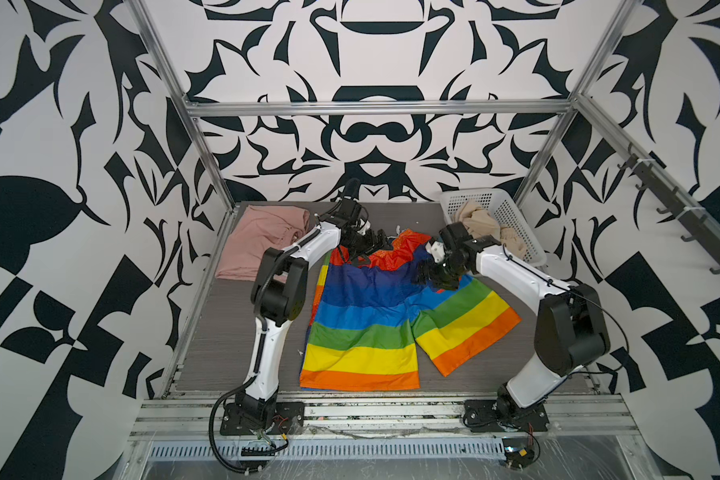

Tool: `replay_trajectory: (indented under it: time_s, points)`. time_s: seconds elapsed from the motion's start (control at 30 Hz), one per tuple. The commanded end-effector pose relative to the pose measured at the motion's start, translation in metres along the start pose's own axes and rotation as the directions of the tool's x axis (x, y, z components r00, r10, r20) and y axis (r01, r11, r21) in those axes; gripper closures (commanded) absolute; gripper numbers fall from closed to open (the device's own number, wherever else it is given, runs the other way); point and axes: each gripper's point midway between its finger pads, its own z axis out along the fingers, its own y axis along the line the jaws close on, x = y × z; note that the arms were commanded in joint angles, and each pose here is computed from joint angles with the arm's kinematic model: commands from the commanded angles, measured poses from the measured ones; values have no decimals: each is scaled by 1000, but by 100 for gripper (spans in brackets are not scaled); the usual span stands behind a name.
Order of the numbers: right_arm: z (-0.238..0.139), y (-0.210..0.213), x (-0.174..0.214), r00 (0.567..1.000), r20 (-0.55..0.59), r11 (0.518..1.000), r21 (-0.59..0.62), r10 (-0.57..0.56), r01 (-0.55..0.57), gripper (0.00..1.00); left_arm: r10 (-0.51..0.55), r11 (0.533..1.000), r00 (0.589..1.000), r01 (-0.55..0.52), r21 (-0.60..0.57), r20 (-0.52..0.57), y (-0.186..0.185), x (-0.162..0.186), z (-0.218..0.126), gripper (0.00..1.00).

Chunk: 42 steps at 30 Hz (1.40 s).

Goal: Fold and stack the shorts

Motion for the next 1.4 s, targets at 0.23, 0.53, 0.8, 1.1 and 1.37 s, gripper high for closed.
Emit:
replay_trajectory:
  time_s: [0.23,0.53,0.8,1.1,1.37]
  points:
    - [37,-32,23,997,-70,998,51,39,-36,18,-163,985,987,162,-52,2,80,-8,-32,1]
    - [97,-32,-77,995,-90,989,148,32,-19,18,-263,962,963,266,65,-56,81,77,-37,1]
    - [79,14,-194,999,24,988,151,-48,44,18,-208,939,973,228,258,-105,-13,131,-28,1]
    - [-25,63,-177,976,155,987,63,-153,145,17,-160,970,985,143,198,70,-6,50,-90,1]
    - [-26,35,-88,988,81,991,36,-134,132,17,-106,991,979,118,-56,175,62,-14,-106,1]
